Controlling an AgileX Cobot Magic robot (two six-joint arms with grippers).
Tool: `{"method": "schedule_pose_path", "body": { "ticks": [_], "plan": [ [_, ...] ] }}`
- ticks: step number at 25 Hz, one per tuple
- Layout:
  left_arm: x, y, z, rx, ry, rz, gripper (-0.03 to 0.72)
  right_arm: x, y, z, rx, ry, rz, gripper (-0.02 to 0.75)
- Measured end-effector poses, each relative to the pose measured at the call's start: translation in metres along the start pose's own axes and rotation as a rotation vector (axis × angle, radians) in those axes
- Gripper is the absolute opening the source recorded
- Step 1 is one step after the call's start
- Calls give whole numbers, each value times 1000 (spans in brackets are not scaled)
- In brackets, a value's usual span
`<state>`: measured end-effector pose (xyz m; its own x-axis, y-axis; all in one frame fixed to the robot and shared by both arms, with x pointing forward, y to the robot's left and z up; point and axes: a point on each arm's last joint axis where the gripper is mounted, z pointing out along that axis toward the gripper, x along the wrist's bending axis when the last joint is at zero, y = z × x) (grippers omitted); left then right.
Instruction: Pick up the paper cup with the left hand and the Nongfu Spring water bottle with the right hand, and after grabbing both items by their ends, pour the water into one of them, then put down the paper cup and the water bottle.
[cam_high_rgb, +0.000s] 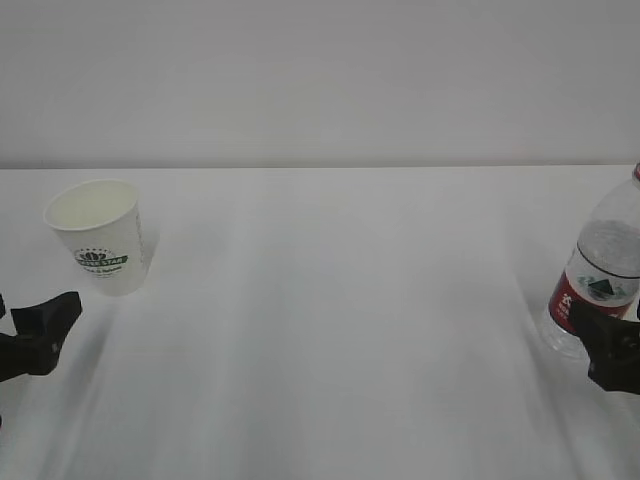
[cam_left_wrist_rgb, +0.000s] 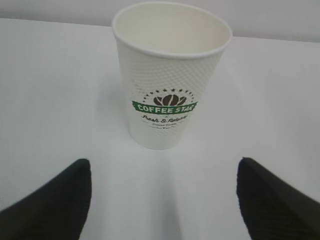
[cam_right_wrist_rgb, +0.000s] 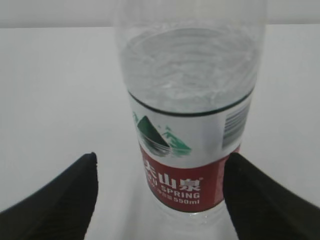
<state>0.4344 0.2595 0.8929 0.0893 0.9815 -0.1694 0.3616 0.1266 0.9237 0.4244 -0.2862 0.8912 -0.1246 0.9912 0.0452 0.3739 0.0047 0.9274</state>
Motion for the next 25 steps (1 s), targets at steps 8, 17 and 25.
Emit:
{"method": "schedule_pose_path", "body": {
  "ticks": [8,17,25],
  "plan": [
    [2,0,0,-5,26,-12,655,-2,1,0,-3,-16,5,589],
    [4,1,0,-8,43,-19,587,-2,1,0,-3,-22,2,589],
    [0,0,0,0,1,141,584,-3,2,2,-9,-26,-45,589]
  ]
}}
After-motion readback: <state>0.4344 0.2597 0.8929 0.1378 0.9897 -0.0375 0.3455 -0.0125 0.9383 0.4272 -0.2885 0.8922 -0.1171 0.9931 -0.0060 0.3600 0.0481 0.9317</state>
